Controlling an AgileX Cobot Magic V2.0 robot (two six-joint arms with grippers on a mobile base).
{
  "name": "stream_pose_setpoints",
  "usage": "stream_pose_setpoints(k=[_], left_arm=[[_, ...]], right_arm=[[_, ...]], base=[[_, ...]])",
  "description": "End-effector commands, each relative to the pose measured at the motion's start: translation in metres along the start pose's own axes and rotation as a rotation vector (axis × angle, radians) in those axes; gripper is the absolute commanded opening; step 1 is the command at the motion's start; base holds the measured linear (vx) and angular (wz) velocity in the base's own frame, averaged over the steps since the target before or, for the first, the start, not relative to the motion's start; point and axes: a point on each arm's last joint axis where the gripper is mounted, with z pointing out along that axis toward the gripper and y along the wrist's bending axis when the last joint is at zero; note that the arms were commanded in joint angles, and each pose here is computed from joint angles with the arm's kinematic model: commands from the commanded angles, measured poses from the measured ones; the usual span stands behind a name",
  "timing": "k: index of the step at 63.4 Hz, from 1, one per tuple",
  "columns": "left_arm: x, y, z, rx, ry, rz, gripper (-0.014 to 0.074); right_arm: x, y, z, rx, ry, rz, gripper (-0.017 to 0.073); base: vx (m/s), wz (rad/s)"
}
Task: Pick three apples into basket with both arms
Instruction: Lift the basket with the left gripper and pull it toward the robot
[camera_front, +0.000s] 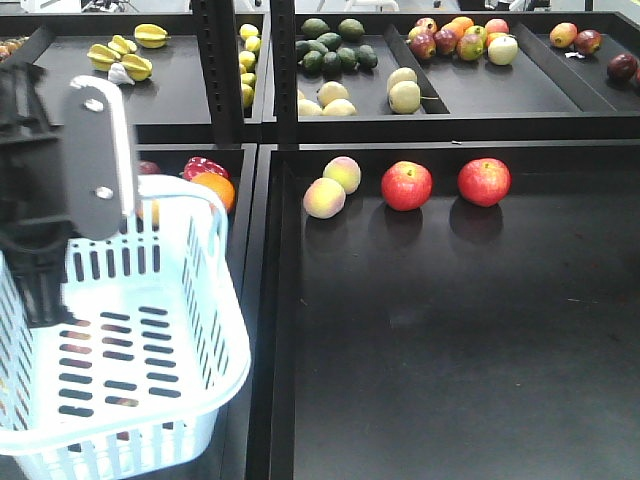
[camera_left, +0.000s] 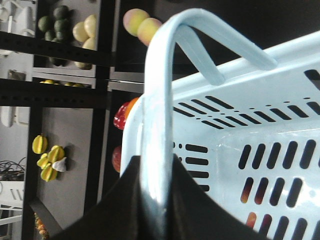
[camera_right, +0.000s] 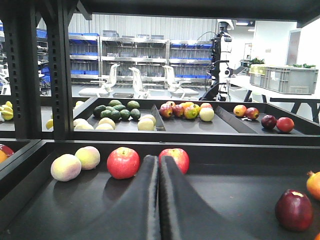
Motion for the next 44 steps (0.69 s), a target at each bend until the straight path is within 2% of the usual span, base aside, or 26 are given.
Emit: stream_pose_setpoints(k=[1,13,26,44], left_arm=[[-0.004,0.015,-0.029,-0.142,-0.088,-0.030,-0.0008],[0.001,0.014,-0.048,-0.167,-0.099,-0.050,-0.0008],[0.001,0.014,-0.048,-0.164,-0.097,-0.050,-0.0008],[0.002,0.011,-0.047,-0.126,-0.086,-0.069,-0.0008]], right_arm=[[-0.002,0.000,-0.001,0.007,-0.063,-0.007,-0.0007],[-0.002,0.000,-0.001,0.007,-0.063,-0.007,-0.0007],[-0.002,0.000,-0.001,0.007,-0.063,-0.007,-0.0007],[-0.002,0.000,-0.001,0.007,-0.063,-0.007,-0.0007]], base=[[0.00,0.00],[0.00,0.00],[0.00,0.00],[0.00,0.00]])
